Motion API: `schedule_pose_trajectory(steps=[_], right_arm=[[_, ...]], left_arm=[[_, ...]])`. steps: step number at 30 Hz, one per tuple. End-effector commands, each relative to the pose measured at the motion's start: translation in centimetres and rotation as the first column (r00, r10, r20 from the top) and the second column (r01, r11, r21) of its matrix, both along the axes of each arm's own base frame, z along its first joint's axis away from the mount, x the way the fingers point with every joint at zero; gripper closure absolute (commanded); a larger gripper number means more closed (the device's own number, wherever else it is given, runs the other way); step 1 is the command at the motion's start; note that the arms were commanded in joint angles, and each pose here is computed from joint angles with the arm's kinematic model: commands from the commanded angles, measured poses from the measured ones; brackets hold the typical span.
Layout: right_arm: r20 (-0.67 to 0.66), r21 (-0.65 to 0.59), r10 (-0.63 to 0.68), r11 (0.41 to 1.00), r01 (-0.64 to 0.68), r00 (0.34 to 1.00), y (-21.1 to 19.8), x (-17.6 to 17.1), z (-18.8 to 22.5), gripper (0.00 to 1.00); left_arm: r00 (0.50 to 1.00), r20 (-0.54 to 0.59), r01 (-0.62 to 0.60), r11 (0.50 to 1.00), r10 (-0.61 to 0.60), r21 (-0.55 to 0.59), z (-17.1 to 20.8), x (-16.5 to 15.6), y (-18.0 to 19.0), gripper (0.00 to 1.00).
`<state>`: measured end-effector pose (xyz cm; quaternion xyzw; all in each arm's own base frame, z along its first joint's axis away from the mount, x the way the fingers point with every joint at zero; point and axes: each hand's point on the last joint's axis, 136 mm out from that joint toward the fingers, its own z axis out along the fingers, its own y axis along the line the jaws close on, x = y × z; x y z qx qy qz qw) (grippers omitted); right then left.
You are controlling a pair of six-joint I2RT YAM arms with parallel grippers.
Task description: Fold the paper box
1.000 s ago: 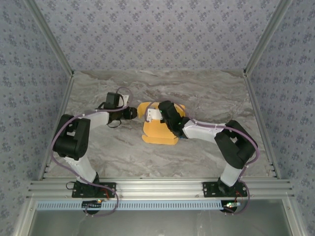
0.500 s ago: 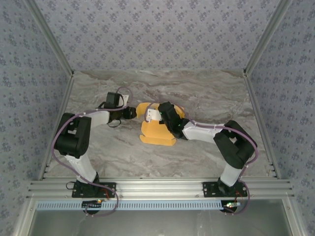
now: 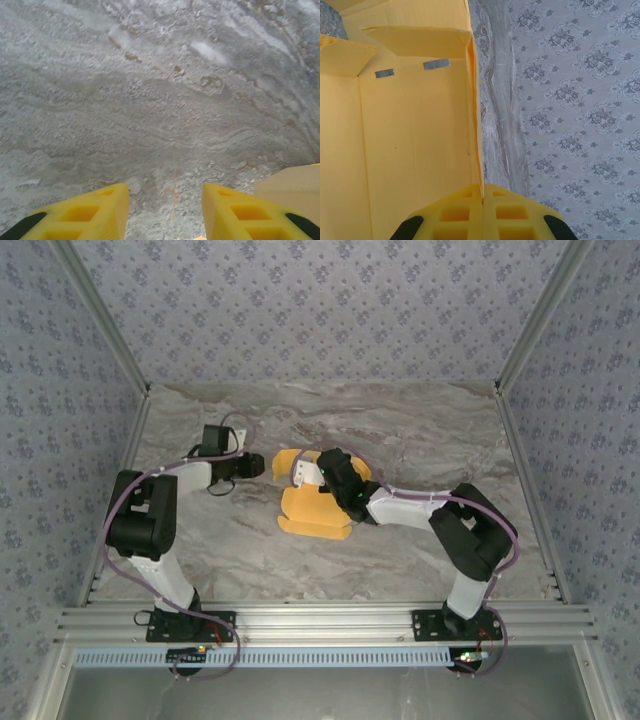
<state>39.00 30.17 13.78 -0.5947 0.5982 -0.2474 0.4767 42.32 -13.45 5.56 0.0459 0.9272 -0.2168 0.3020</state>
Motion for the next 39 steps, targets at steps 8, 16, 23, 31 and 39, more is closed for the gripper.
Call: schedule_pose_trajectory(steps=[8, 16, 23, 31, 39], right_arm=[[0.003, -0.010, -0.016, 1.000, 0.016, 1.000, 0.0, 0.5, -0.3, 1.00], [0.001, -0.018, -0.021, 1.000, 0.021, 1.000, -0.2, 0.7, -0.4, 1.00], [-0.003, -0.022, -0.026, 0.999, 0.026, 1.000, -0.2, 1.0, -0.6, 1.00], [-0.014, -0.030, -0.025, 0.999, 0.025, 1.000, -0.3, 1.0, -0.7, 1.00], [-0.012, -0.029, -0.030, 0.999, 0.030, 0.999, -0.4, 1.2, -0.6, 1.00]], left_arm=[[0.975, 0.077, 0.216, 0.973, -0.210, -0.084, 1.6, -0.3, -5.2, 0.57], [0.942, 0.157, 0.319, 0.934, -0.295, -0.159, 3.2, -1.5, -7.2, 0.56], [0.927, 0.151, 0.366, 0.916, -0.344, -0.164, 3.0, -2.1, -8.2, 0.56], [0.965, 0.053, 0.260, 0.964, -0.257, -0.053, 1.2, -2.5, -5.8, 0.55], [0.982, -0.038, 0.182, 0.983, -0.183, -0.010, 0.4, -4.1, -3.9, 0.55]])
